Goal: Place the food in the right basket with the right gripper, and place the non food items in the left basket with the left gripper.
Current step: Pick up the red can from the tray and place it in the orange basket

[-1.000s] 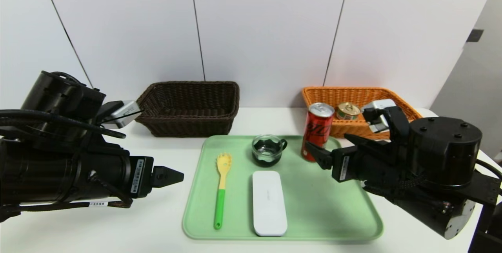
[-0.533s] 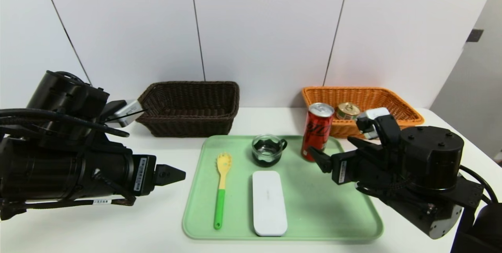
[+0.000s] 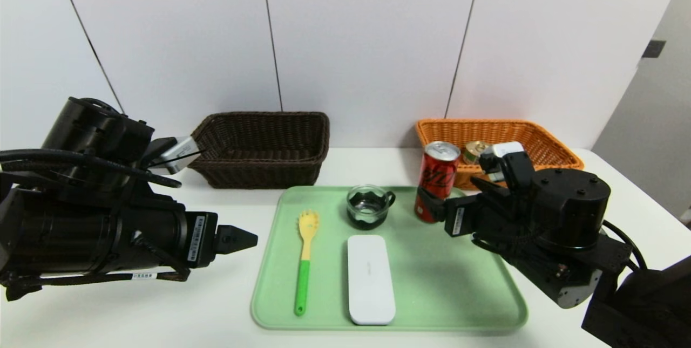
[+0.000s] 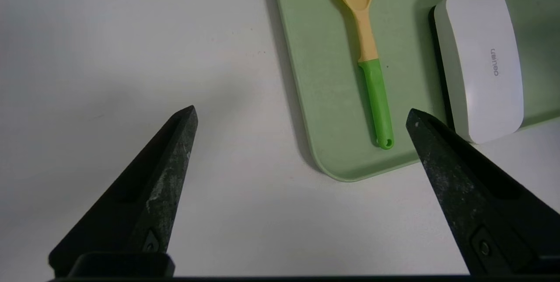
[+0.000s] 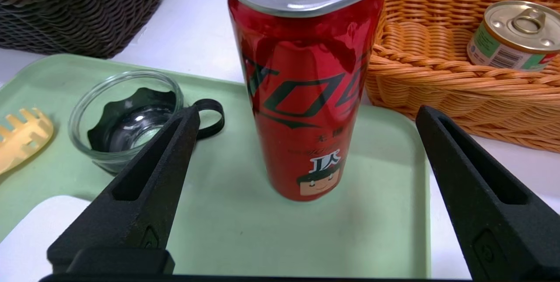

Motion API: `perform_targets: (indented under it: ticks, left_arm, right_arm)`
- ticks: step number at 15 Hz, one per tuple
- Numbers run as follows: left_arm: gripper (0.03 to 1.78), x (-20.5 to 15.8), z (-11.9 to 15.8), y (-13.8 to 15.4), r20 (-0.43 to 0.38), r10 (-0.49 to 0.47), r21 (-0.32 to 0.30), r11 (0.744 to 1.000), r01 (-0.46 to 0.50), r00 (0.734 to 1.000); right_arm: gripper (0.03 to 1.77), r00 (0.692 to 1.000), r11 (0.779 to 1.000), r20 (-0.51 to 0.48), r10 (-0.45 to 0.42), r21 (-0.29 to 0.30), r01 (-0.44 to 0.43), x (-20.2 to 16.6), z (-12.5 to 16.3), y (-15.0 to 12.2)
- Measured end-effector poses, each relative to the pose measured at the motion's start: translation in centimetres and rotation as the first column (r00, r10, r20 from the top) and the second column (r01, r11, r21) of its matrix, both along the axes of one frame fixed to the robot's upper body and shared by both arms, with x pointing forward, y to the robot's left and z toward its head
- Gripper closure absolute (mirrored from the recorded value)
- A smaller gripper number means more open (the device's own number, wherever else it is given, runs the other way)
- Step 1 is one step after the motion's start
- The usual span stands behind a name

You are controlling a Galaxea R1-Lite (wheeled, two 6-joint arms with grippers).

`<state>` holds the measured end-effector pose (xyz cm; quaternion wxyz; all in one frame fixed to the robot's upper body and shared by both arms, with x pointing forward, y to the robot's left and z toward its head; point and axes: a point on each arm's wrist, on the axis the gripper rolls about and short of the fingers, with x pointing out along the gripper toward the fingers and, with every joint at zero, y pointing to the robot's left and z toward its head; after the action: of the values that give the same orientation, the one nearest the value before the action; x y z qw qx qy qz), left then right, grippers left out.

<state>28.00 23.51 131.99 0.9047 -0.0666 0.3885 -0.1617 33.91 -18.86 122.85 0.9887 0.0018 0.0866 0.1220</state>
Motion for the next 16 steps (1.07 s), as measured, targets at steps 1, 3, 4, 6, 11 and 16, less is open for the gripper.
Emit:
perform_targets:
  ticks: [1,3,4,6,11,16]
  left_arm:
    - [0.12,0.0,0.0,0.0,-0.001,0.000,0.001,1.000,0.000,1.000]
    - [0.12,0.0,-0.1,0.0,-0.003,0.001,0.001,1.000,-0.001,1.000]
    - [0.12,0.0,-0.1,0.0,-0.004,0.001,0.001,1.000,-0.001,1.000]
    - [0.12,0.1,-0.2,-0.1,-0.009,0.002,0.003,1.000,-0.002,1.000]
    - [0.12,0.1,-0.2,-0.2,-0.009,-0.002,0.003,1.000,0.002,1.000]
    - [0.12,0.1,-0.2,-0.2,-0.009,-0.004,0.003,1.000,0.004,1.000]
  right_arm:
    - [0.10,1.000,1.000,-0.007,-0.002,-0.001,0.002,0.3,-0.3,0.1]
    - [0.10,1.000,1.000,-0.016,-0.007,0.002,0.007,0.9,-0.7,0.3]
    - [0.10,1.000,1.000,-0.015,-0.012,0.003,0.012,1.3,-0.8,0.4]
    - [0.10,1.000,1.000,-0.010,-0.020,0.008,0.020,2.1,-0.9,0.5]
    - [0.10,0.999,0.999,0.005,-0.036,0.017,0.036,3.5,-1.5,0.8]
    - [0.10,0.999,0.999,0.026,-0.044,0.026,0.044,4.2,-2.4,1.0]
